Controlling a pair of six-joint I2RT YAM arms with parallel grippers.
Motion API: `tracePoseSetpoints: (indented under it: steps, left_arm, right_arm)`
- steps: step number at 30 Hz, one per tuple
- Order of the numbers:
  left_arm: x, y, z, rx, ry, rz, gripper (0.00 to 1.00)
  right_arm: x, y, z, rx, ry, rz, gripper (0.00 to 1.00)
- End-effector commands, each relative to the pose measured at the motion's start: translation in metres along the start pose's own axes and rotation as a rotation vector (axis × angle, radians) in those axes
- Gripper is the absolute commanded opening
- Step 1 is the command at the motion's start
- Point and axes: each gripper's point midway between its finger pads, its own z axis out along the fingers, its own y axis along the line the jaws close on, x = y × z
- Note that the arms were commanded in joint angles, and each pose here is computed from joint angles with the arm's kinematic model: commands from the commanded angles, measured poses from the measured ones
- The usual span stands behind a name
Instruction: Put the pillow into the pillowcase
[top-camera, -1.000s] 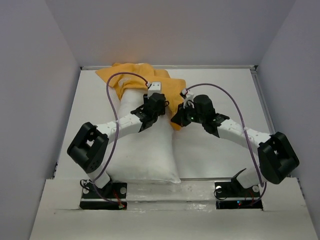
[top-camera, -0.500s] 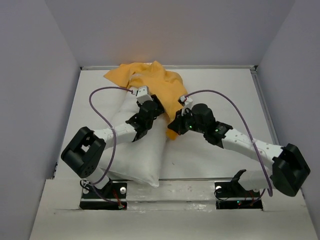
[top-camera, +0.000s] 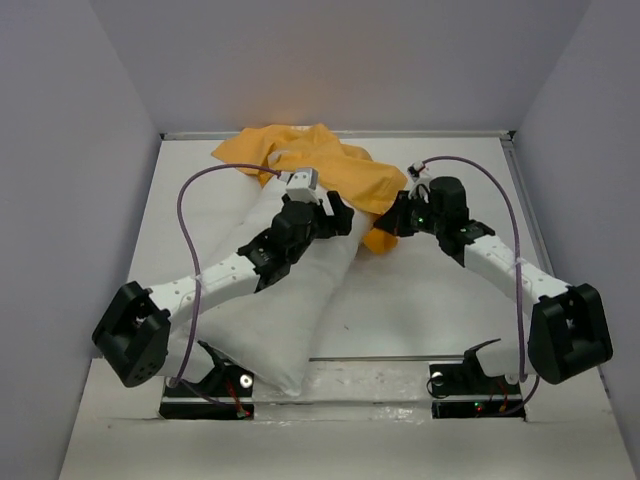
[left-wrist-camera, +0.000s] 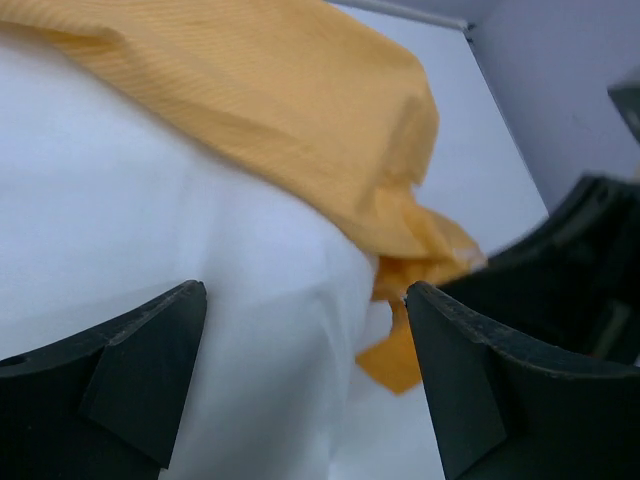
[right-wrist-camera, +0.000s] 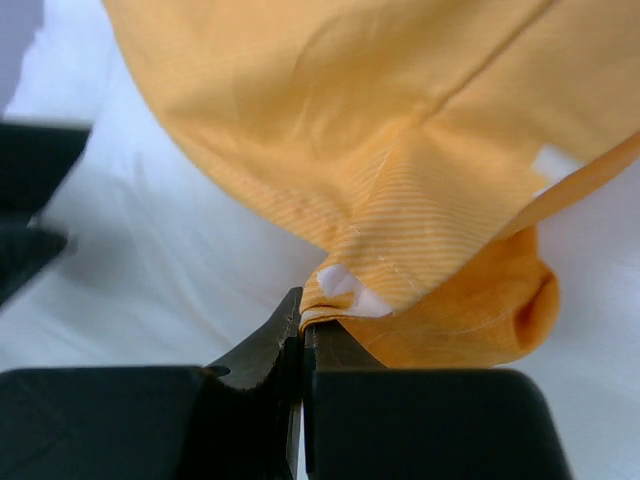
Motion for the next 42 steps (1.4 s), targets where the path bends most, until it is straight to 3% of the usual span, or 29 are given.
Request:
tracePoseSetpoints:
  steps: [1,5,6,8,9,11,12,14,19,23,27,33,38,42]
  left_arm:
    - [0.008,-0.051,-0.043,0.144,0.14,0.161,0.92]
    - [0.002,-0.054,-0.081,0.137,0.166,0.219,0.95]
    - [0.007,-0.037,-0.09,0.072,0.186,0.24,0.99]
    - [0.005,-0.02,-0.104,0.018,0.181,0.231,0.99]
    - [0.009,0.004,-0.115,-0.059,0.189,0.22,0.99]
    - [0.03,0.041,-0.125,-0.155,0.262,0.239,0.99]
    - [0.039,0.05,-0.127,-0.179,0.295,0.238,0.99]
    - [0.066,0.057,-0.128,-0.171,0.362,0.224,0.99]
    - [0.1,0.047,-0.112,-0.107,0.436,0.214,0.99]
    - [0.063,0.013,-0.105,-0.094,0.325,0.262,0.99]
    - [0.031,-0.005,-0.101,-0.151,0.246,0.365,0.99]
    - [0.059,-0.014,-0.075,-0.161,0.303,0.493,0.99]
    - [0.096,0.007,-0.036,-0.281,0.378,0.658,0.99]
    - [0.096,0.008,-0.015,-0.313,0.357,0.68,0.99]
  right_arm:
    - [-0.06,0.009,-0.02,-0.06,-0.115,-0.008,0.0]
    - [-0.067,0.006,-0.024,-0.022,-0.085,-0.017,0.0]
    - [-0.067,0.008,-0.028,-0.022,-0.084,-0.022,0.03]
    - [-0.063,0.01,-0.034,-0.022,-0.087,-0.021,0.13]
    - [-0.055,0.012,-0.039,-0.031,-0.08,-0.006,0.28]
    - [-0.043,0.015,-0.044,-0.048,-0.06,0.009,0.4]
    - [-0.035,0.014,-0.047,-0.044,-0.045,0.017,0.52]
    - [-0.021,0.013,-0.055,-0.016,-0.033,0.004,0.63]
    - [-0.002,-0.015,-0.062,0.139,-0.049,-0.007,0.76]
    - [0.022,-0.059,-0.048,0.285,-0.053,0.055,0.8]
    - [0.018,-0.085,-0.028,0.348,-0.083,0.083,0.79]
    - [0.015,-0.115,-0.016,0.374,-0.127,0.109,0.77]
    - [0.019,-0.125,0.032,0.235,-0.052,0.051,0.81]
    - [0.016,-0.118,0.057,0.107,-0.08,0.054,0.81]
